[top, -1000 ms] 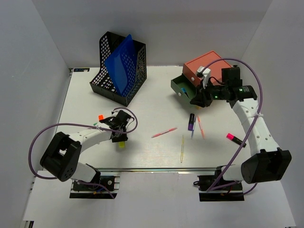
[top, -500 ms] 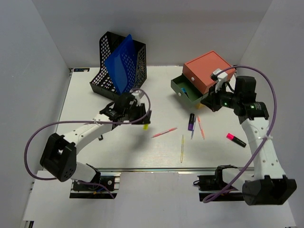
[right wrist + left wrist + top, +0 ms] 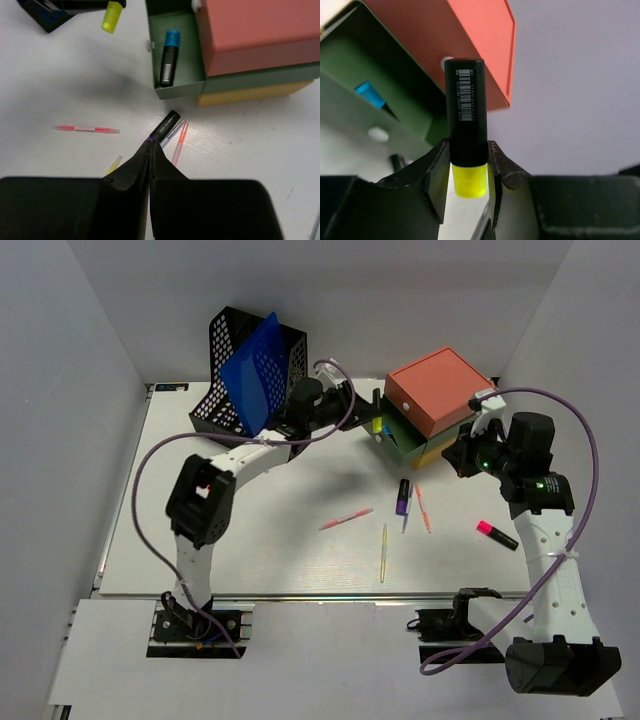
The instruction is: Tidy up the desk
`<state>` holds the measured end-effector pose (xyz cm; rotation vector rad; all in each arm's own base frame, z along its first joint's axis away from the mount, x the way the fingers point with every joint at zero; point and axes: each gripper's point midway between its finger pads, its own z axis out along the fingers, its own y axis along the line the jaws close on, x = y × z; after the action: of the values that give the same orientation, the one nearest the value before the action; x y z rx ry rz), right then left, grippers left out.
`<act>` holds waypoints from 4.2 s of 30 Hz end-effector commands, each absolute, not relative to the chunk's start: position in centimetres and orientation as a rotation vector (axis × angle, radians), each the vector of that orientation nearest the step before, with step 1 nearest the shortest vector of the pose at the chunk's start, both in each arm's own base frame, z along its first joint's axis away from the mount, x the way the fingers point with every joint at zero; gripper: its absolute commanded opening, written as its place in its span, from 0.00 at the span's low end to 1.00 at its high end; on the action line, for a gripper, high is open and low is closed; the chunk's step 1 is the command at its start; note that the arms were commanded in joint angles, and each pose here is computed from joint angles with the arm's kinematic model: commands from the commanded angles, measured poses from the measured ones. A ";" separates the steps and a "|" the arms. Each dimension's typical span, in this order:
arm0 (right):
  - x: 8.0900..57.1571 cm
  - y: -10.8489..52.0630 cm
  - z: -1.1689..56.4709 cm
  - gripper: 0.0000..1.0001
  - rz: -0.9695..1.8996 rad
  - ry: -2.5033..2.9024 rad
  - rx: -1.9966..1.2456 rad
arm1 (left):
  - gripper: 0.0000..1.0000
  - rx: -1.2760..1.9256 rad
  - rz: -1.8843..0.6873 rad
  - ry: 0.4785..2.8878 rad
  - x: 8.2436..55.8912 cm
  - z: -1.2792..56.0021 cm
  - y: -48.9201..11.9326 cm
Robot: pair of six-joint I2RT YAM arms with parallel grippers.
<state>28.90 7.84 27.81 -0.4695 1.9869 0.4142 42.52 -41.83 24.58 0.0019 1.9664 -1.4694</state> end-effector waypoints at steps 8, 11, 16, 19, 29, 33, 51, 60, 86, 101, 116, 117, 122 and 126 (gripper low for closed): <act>29.0 5.4 29.8 0.00 0.309 1.928 -0.348 | 0.00 -0.156 -1.703 1.836 44.4 27.2 -47.5; 29.0 5.3 29.6 0.00 0.307 1.931 -0.342 | 0.13 -0.175 -1.709 1.858 44.6 26.1 -47.7; 28.8 5.1 29.4 0.00 0.308 1.936 -0.336 | 0.65 -0.185 -1.696 1.890 44.5 25.2 -47.7; 28.6 5.1 29.2 0.00 0.315 1.945 -0.336 | 0.67 -0.190 -1.694 1.898 44.4 25.0 -47.6; 28.0 5.0 28.9 0.00 0.303 1.970 -0.365 | 0.54 -0.130 -1.753 1.818 43.3 28.8 -47.3; 27.3 4.4 27.2 0.49 0.273 2.050 -0.438 | 0.33 0.018 -1.807 1.758 40.6 32.2 -46.1; 19.8 -4.9 13.1 0.89 -0.093 2.635 -1.086 | 0.68 0.173 -1.216 2.099 27.1 24.0 -30.5; 21.1 -8.9 8.6 0.85 -0.251 2.697 -1.202 | 0.74 0.178 -1.080 2.218 24.1 21.4 -27.0; 23.7 -11.8 1.3 0.68 -0.006 2.818 -1.284 | 0.74 0.046 -1.011 2.303 22.2 19.7 -24.5; 20.2 -11.2 -1.7 0.07 -0.013 2.848 -1.347 | 0.74 -0.053 -0.826 2.329 22.2 18.7 -21.4; 25.7 9.0 22.6 0.00 0.595 1.941 -1.477 | 0.75 -0.221 -0.491 2.281 23.6 17.3 -15.9; 25.6 10.9 23.5 0.00 0.648 1.933 -1.464 | 0.75 -0.234 -0.476 2.277 23.6 17.4 -15.7; 30.9 16.6 30.1 0.00 0.616 1.789 -1.309 | 0.75 -0.284 -0.385 2.243 23.8 18.2 -13.8; 36.6 19.1 32.4 0.00 0.478 1.822 -1.057 | 0.75 -0.289 -0.367 2.235 23.7 18.5 -13.4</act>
<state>31.53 17.69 28.57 -1.3452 1.8282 0.5523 23.36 -14.51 16.93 -0.2505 2.2859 -0.4055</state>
